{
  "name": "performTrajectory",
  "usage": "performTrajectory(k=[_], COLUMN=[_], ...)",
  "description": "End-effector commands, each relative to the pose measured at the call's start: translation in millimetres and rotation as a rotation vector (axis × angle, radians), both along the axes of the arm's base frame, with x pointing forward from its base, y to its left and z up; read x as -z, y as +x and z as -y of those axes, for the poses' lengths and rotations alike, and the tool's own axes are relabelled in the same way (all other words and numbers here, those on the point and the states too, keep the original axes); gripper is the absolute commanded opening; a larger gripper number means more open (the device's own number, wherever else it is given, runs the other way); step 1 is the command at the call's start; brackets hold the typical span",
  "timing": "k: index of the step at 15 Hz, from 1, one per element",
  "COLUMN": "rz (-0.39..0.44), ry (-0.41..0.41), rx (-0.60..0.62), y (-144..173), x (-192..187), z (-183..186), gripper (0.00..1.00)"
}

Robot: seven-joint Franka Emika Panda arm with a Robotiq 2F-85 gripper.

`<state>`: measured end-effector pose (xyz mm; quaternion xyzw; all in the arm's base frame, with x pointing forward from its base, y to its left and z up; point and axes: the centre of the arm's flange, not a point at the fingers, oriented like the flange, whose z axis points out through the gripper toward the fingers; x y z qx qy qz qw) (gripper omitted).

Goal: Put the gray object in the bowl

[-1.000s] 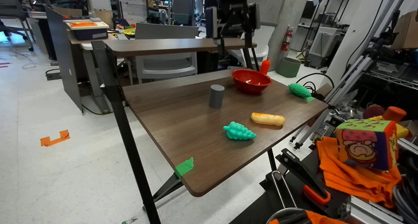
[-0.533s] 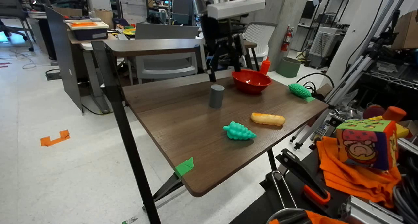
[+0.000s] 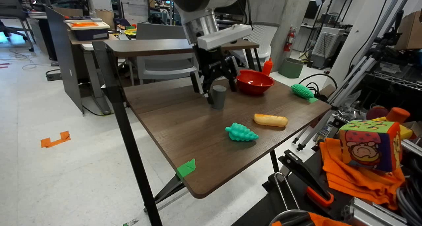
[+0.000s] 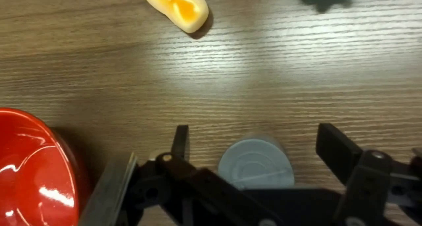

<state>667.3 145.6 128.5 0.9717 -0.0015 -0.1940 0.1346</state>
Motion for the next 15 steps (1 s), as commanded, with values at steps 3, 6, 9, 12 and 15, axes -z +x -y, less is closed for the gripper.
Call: performTrajectory(k=[3, 6, 9, 12, 15], rz=[0.029, 0.006, -0.027, 0.020, 0.095], ry=[-0.018, 0.006, 0.020, 0.041, 0.083], rx=[-0.018, -0.031, -0.032, -0.014, 0.017], y=[24, 20, 14, 10, 9], x=[-3, -4, -14, -58, -111], z=[-8, -9, -3, 21, 66], gripper=[0.64, 0.40, 0.21, 0.21, 0.21])
